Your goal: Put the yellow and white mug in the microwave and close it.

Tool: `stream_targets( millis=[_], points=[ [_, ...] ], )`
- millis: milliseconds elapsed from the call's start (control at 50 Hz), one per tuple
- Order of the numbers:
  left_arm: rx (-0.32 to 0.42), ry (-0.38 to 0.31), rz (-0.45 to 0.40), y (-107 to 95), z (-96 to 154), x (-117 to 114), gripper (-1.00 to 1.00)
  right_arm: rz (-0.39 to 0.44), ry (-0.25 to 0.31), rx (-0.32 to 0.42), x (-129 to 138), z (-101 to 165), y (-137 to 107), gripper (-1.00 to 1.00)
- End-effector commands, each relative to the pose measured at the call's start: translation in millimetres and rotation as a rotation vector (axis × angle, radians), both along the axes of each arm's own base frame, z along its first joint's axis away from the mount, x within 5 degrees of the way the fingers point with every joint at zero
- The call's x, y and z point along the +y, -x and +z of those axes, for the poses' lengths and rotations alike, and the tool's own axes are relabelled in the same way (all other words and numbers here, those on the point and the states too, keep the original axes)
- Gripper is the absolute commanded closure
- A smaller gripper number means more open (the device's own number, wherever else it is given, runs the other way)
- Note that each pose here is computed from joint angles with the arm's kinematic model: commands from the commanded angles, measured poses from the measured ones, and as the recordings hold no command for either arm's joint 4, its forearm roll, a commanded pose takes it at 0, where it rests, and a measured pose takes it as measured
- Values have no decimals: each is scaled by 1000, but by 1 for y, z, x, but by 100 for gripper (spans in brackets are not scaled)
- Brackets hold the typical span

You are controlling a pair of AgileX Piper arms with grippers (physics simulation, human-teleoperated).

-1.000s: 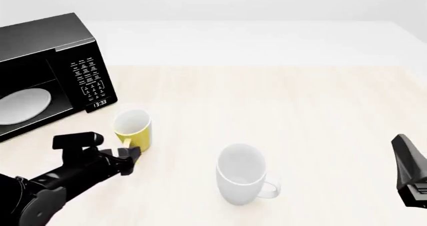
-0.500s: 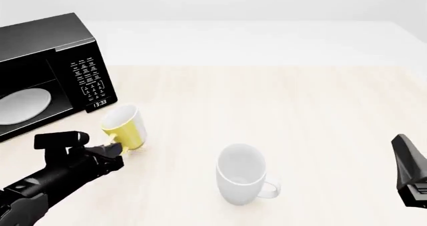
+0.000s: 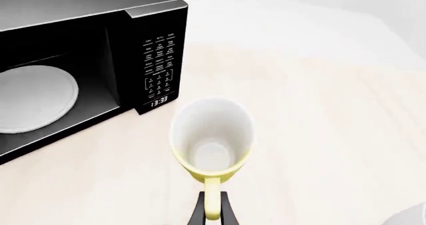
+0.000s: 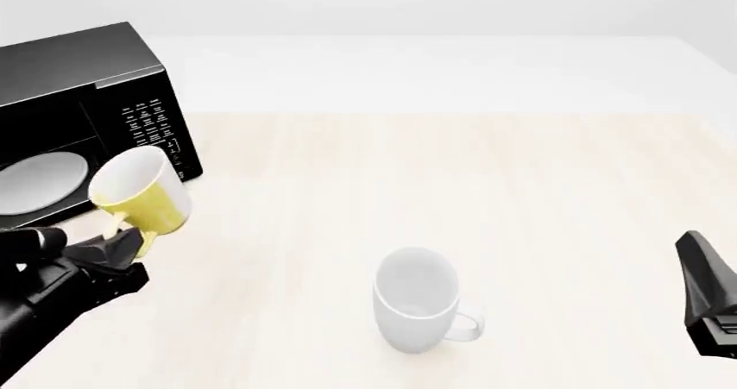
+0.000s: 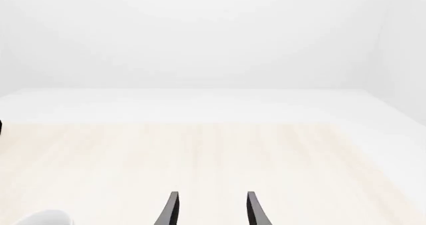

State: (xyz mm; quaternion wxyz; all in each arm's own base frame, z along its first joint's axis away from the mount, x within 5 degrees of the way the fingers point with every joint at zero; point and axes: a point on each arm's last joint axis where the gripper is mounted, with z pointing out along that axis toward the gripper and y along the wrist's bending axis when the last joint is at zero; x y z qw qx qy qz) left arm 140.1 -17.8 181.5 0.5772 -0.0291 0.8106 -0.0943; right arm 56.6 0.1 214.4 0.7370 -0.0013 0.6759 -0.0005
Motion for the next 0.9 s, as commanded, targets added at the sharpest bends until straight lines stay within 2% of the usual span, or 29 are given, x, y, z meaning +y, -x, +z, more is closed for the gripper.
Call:
stream_targets(
  millis=[20,80,300,360,640,900],
  points=[
    [-54,2,132,11,8,19,100,0,0,0,0,0,0,-100],
    [-64,-12,190,14,8,26,100,0,0,0,0,0,0,-100],
    [-77,-38,308,18,7,42,100,0,0,0,0,0,0,-100],
    [-76,-66,342,17,3,47,100,0,0,0,0,0,0,-100],
    [-88,-118,457,12,1,66,100,0,0,0,0,0,0,-100],
    [-87,-127,507,-5,0,82,100,0,0,0,0,0,0,-100]
  ],
)
